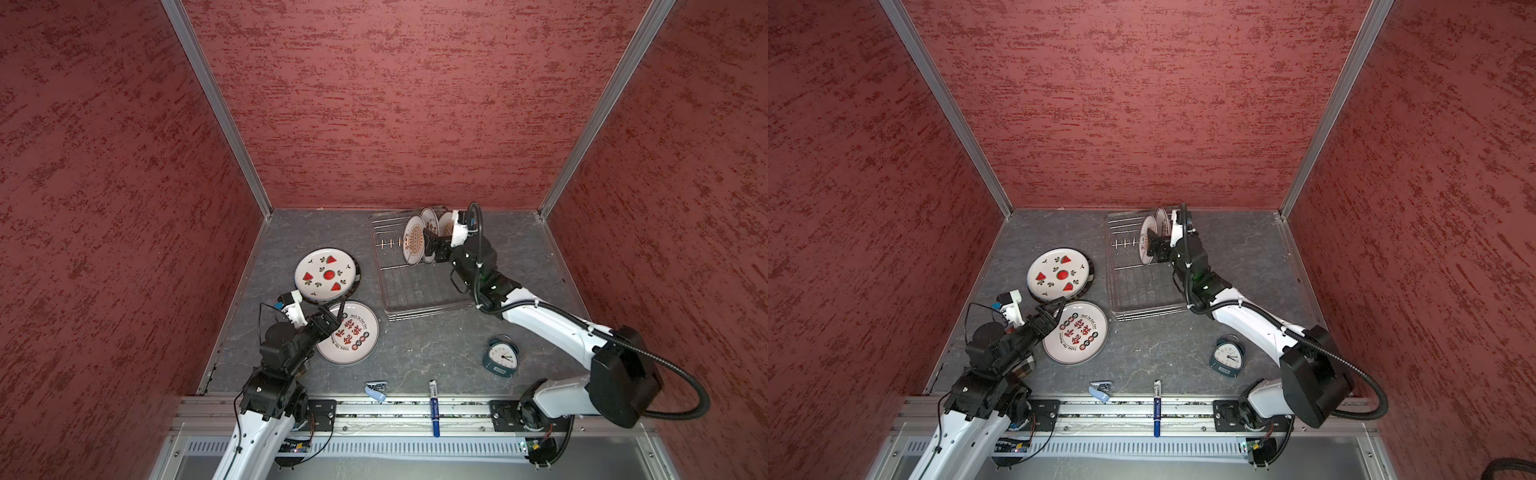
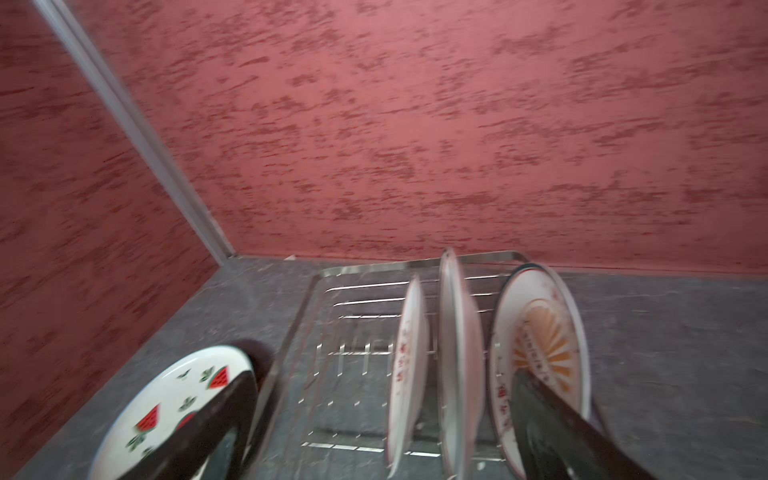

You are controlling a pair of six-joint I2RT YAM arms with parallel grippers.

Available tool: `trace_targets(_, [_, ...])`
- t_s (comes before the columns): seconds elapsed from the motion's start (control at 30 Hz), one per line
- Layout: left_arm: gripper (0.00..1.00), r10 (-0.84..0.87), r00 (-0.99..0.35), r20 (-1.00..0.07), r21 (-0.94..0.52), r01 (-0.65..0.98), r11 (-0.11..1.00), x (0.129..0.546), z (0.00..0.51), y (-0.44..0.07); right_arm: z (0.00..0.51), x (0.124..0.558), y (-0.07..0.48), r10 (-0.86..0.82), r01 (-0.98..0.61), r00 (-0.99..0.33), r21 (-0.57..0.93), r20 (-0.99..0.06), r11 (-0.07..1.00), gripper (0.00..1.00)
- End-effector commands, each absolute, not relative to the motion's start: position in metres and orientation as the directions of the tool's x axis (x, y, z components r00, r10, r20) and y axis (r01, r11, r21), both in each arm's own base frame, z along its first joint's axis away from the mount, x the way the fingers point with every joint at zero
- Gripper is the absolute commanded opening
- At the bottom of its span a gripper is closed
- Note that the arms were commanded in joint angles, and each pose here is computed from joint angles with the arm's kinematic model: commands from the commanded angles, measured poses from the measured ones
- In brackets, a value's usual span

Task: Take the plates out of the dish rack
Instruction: 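Open and raise the left gripper while right gripper moves back to the rack, then grasp the next red-text plate in the rack with the right gripper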

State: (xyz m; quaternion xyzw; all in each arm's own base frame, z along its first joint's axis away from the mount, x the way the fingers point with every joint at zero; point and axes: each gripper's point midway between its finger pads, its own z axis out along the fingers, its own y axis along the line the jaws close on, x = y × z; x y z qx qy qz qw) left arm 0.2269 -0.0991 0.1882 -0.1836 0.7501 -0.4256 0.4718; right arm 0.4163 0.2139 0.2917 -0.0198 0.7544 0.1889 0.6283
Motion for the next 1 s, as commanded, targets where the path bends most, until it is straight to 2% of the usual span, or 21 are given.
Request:
trace_targets(0.0, [0.99, -0.604, -0.419, -0.678, -0.735, 0.405, 0.544, 0.227, 0.234, -0.124, 0.285, 0.439, 0.199, 0.201, -0.219, -0.292, 0.27, -0.935, 0.937, 0.89])
trace_targets(0.1, [0.99, -0.542, -0.438, -0.717, -0.697, 0.458, 0.552, 0.232, 0.238, -0.142, 0.276, 0.461, 0.185, 0.171, -0.162, -0.354, 0.24, -0.919, 0.957, 0.79])
trace_targets(0.27, [0.99, -0.46, -0.441, -0.771, -0.637, 0.53, 0.559, 0.242, 0.243, -0.171, 0.267, 0.482, 0.191, 0.083, -0.167, -0.407, 0.163, -0.91, 0.972, 0.73])
trace_targets(0.6, [0.99, -0.414, -0.432, -0.801, -0.595, 0.501, 0.628, 0.259, 0.222, -0.198, 0.235, 0.514, 0.197, -0.035, -0.132, -0.484, 0.033, -0.874, 0.991, 0.57])
trace_targets(0.73, [0.99, -0.401, -0.442, -0.802, -0.593, 0.513, 0.621, 0.26, 0.221, -0.205, 0.229, 0.52, 0.194, -0.061, -0.097, -0.48, -0.016, -0.875, 0.995, 0.47])
trace_targets(0.9, [0.99, -0.411, -0.441, -0.798, -0.6, 0.517, 0.61, 0.257, 0.219, -0.212, 0.217, 0.525, 0.199, -0.11, -0.066, -0.489, -0.089, -0.865, 0.994, 0.45])
trace_targets(0.97, [0.99, -0.404, -0.444, -0.8, -0.597, 0.52, 0.611, 0.256, 0.218, -0.214, 0.212, 0.528, 0.201, -0.118, -0.054, -0.497, -0.105, -0.86, 0.993, 0.39])
